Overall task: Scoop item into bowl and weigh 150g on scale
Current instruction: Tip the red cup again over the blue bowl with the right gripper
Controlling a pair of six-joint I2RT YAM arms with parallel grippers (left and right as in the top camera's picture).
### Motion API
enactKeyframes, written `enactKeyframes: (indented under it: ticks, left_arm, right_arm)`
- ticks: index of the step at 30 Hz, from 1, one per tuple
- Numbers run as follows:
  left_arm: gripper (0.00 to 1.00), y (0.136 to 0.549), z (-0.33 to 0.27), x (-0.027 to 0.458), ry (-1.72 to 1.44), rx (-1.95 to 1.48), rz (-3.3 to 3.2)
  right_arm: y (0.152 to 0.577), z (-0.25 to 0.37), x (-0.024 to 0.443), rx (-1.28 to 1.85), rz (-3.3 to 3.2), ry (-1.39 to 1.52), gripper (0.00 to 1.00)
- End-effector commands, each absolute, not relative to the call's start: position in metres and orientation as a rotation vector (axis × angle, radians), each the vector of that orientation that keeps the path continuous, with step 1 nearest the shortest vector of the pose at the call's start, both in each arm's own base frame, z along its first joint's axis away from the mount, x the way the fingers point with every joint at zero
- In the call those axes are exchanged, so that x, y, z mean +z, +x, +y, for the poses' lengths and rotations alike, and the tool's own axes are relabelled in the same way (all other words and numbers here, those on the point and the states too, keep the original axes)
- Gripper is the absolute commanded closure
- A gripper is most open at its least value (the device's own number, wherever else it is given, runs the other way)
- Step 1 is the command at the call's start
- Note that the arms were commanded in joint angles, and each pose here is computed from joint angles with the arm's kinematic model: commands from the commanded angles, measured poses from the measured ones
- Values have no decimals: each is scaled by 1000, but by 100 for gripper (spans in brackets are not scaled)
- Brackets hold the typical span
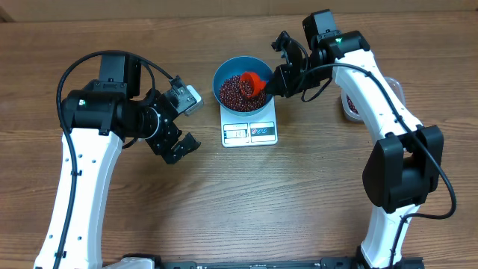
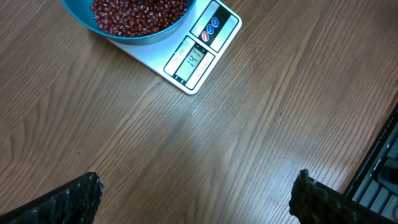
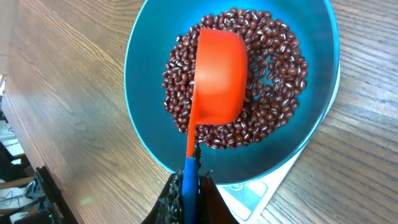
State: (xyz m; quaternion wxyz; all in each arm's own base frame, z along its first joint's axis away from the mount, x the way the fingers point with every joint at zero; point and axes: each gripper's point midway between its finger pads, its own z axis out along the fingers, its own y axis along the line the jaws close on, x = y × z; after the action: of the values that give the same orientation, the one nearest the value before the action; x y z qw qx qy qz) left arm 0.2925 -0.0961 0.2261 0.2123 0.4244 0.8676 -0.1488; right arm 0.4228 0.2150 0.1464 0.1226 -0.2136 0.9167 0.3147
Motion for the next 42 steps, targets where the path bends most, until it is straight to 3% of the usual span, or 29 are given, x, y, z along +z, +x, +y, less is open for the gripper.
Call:
enactKeyframes:
  ticks: [1, 5, 14, 28, 42]
  left_arm:
    - [0, 294, -96, 236, 1162, -401, 2385]
    - [0, 294, -96, 236, 1162, -401, 2385]
    - [0, 294, -96, 236, 1162, -401, 2385]
    - [0, 294, -96, 236, 1162, -401, 2384]
    - [0, 294, -96, 236, 1162, -401, 2385]
  right_arm:
    - [430, 214, 184, 871, 2561, -676, 96]
    - [431, 206, 202, 712, 2538, -680, 96]
    - [422, 219, 187, 400, 2580, -766, 96]
    - [415, 229, 199, 366, 2548, -781, 96]
    - [404, 243, 208, 520, 2527, -812, 96]
